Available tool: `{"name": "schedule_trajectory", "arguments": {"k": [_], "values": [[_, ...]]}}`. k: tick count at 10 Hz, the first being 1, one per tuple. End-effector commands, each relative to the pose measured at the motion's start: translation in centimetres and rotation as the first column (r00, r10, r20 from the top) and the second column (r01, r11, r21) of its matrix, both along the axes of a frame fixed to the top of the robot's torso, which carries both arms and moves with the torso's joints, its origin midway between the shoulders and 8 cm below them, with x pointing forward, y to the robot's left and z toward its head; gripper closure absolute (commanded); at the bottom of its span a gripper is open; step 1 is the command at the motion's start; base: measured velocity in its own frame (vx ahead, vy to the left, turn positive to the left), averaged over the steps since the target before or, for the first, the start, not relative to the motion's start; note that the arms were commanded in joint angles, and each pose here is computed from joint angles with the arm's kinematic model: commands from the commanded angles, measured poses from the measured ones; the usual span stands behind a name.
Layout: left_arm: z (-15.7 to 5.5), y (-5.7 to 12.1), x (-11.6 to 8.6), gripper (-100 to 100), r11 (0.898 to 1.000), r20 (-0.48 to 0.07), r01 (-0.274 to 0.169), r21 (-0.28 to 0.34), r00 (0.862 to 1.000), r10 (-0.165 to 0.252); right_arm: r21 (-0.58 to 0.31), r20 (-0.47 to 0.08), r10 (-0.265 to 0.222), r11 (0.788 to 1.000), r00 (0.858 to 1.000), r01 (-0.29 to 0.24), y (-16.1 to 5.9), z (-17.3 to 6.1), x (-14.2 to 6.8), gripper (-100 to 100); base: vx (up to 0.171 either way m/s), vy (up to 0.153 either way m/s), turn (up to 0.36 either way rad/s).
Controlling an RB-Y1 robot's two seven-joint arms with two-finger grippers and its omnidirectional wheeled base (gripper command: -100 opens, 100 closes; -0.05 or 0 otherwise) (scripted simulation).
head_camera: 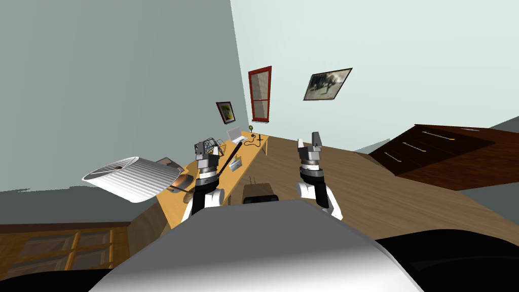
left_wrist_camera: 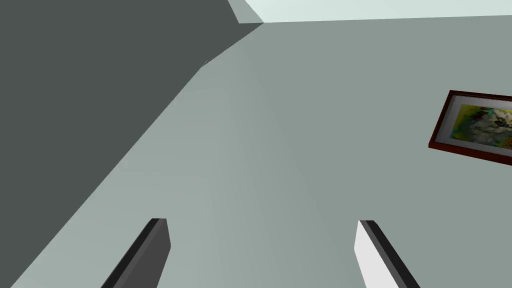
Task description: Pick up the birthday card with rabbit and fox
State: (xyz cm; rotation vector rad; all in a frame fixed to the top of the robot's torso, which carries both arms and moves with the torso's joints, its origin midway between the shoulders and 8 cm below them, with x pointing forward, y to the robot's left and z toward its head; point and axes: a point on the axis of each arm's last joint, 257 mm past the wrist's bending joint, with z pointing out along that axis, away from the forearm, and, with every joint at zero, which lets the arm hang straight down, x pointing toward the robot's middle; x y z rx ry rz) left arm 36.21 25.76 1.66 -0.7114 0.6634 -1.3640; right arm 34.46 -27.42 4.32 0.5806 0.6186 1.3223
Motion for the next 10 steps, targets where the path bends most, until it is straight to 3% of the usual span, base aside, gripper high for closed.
{"name": "schedule_trajectory", "arguments": {"k": [1,6,8,10], "values": [[-0.6,-0.1,0.2,-100,1.0,-0.021,0.01,0.024,1.0,-0.01,0.0,0.0,0.0,1.0,1.0,0.0,0.0,0.0,0.0,0,0.018,-0.017,0.026],[-4.7,1.2,1.7,-100,0.996,-0.166,0.027,0.087,0.986,-0.013,0.0,0.0,0.0,1.0,1.0,0.0,0.0,0.0,0.0,0,0.057,-0.057,0.064],[-7.3,2.5,2.3,-100,0.995,-0.248,0.02,0.094,0.969,0.004,0.0,0.0,0.0,1.0,1.0,0.0,0.0,0.0,0.0,0,0.089,-0.111,0.104],[-10.3,4.2,2.7,-100,0.996,-0.338,0.003,0.093,0.941,0.029,0.0,0.0,0.0,1.0,1.0,0.0,0.0,0.0,0.0,0,0.09,-0.129,0.108]]}}
